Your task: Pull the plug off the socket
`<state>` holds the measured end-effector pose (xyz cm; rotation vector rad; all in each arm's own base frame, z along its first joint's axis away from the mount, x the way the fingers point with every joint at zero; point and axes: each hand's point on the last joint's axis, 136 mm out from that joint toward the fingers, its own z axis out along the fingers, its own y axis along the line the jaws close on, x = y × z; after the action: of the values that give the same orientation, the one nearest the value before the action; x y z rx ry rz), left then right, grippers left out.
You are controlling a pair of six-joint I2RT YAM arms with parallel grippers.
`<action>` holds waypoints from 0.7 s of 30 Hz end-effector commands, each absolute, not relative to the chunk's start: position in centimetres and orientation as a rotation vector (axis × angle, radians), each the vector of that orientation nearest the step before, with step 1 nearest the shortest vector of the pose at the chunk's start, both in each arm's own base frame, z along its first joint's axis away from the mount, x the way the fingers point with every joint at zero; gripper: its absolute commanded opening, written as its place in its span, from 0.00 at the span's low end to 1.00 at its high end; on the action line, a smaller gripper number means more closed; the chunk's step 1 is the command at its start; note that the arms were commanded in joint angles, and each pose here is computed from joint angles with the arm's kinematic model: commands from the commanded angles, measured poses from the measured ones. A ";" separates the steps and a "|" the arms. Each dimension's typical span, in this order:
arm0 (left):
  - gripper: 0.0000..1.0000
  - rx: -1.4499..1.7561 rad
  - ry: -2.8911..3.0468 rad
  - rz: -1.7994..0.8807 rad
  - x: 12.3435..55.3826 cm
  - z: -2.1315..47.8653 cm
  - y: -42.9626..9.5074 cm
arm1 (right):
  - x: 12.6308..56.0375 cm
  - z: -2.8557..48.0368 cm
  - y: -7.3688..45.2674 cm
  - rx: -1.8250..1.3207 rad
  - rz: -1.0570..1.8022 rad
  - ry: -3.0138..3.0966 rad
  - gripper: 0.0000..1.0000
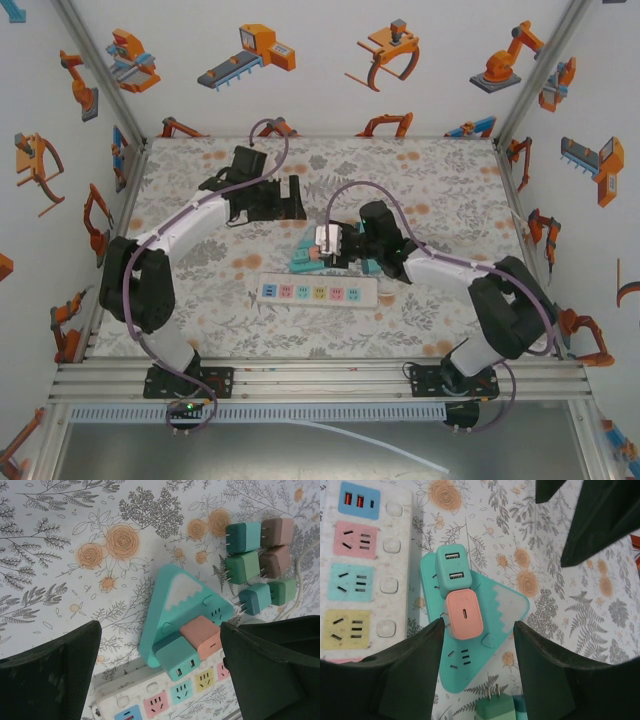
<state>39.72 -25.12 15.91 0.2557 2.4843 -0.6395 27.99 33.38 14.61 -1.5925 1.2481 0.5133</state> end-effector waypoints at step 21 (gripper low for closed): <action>0.76 0.338 2.748 -0.540 38.4 10.9 -26.5 | 28.4 10.8 35.8 -1.692 0.670 1.282 0.37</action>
<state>39.24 -25.86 11.42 0.2748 2.7067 -0.5588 28.57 35.18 9.89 -1.6852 1.3231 0.6428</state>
